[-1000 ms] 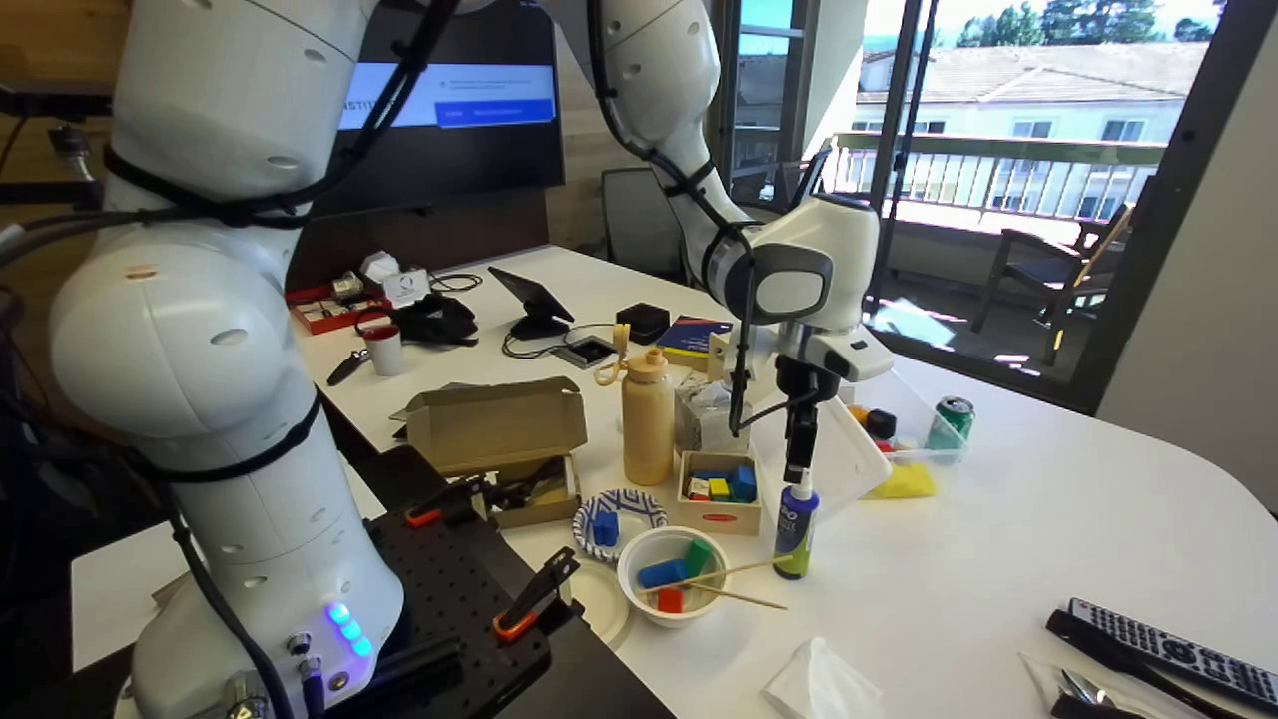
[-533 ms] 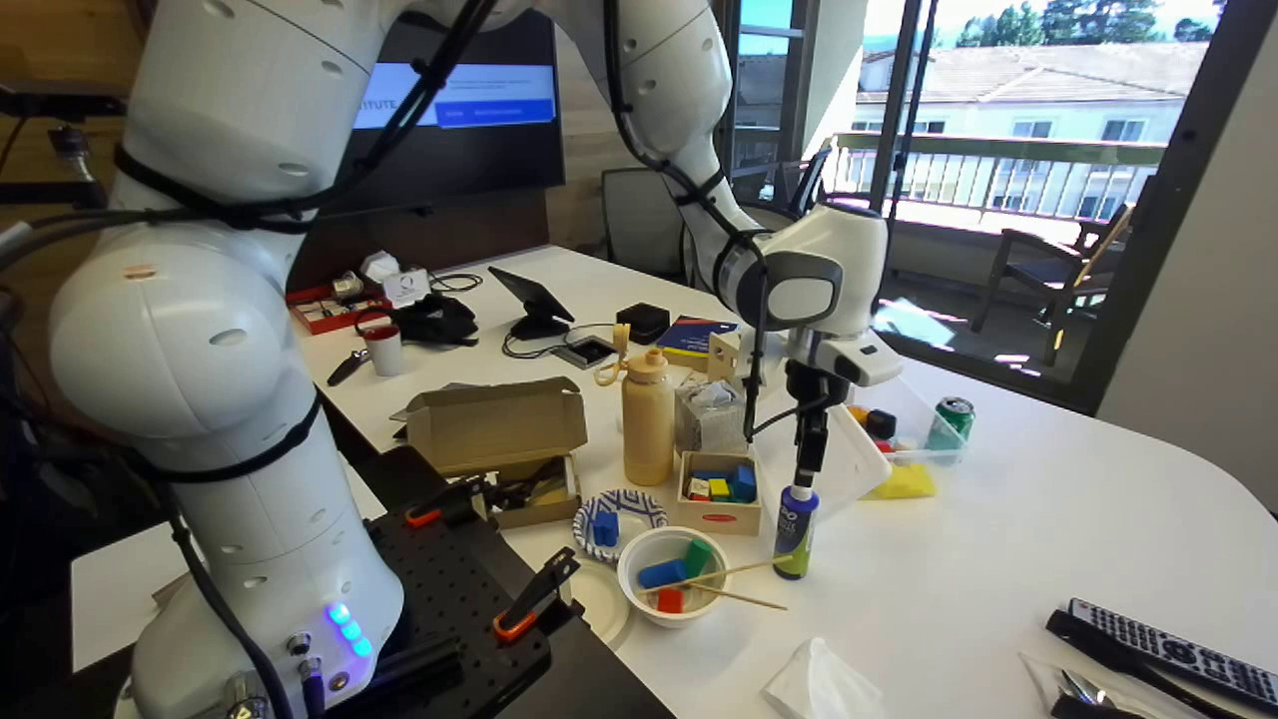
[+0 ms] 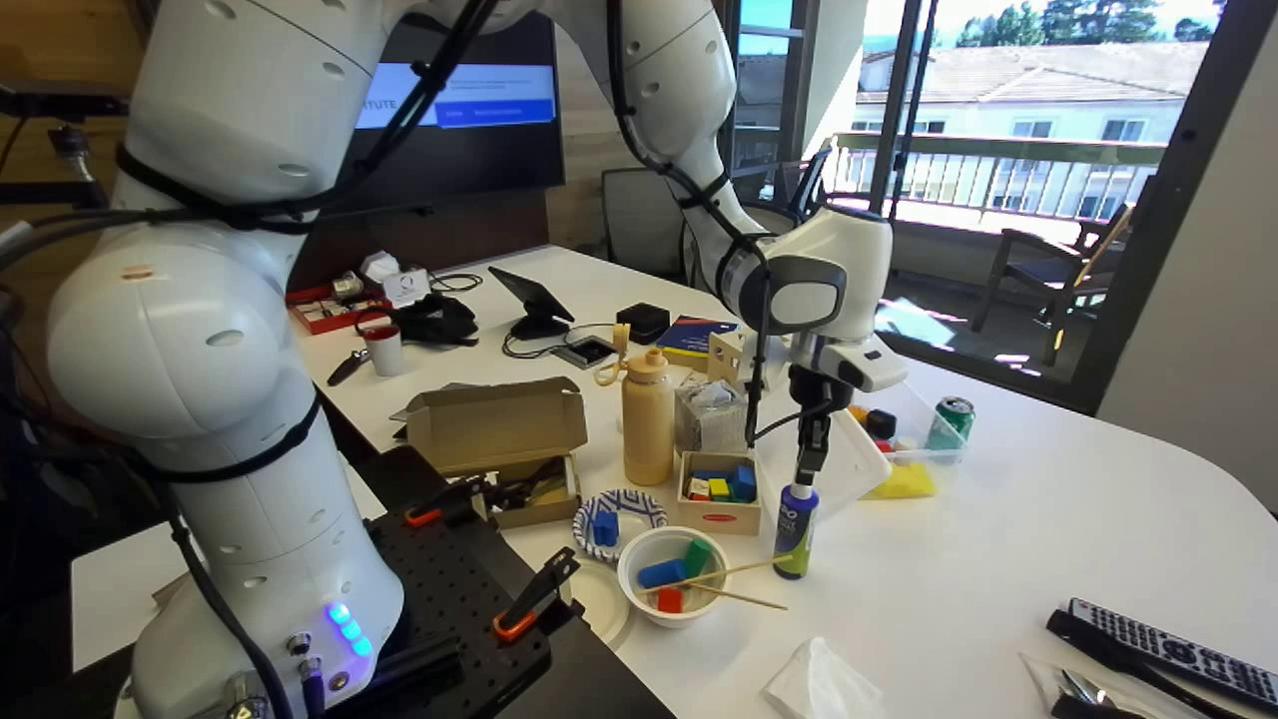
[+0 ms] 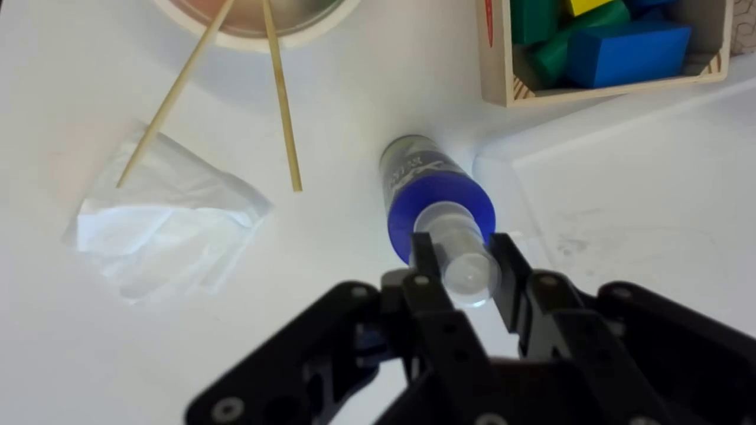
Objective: Remove the clear lid from the blue bottle.
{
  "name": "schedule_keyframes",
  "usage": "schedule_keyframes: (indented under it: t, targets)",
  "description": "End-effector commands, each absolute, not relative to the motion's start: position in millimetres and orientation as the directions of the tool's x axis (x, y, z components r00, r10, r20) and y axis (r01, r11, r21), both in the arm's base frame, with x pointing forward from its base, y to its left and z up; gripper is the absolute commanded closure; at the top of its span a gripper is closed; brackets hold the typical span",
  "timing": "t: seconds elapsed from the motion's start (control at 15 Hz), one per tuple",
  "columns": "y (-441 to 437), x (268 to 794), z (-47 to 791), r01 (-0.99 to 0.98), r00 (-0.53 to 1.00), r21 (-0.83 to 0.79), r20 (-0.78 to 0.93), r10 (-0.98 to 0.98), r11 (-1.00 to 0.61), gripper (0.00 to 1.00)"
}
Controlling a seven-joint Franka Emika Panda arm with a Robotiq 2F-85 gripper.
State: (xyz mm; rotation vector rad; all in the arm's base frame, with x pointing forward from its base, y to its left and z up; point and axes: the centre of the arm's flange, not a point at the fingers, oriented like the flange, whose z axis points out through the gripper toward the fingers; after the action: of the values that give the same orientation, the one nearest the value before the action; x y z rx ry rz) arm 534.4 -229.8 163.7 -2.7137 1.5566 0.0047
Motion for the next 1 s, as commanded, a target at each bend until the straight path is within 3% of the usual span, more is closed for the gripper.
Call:
schedule_keyframes:
  t: [0.0,0.07,0.93]
  targets:
    - [-235,537,167,-0.869,0.495,-0.025,-0.025,-0.869,-0.494,0.99]
    - [-236,537,168,-0.870,0.494,-0.037,-0.039,-0.869,-0.492,0.94]
    - [-254,554,208,-0.917,0.396,-0.020,-0.156,-0.905,-0.398,0.94]
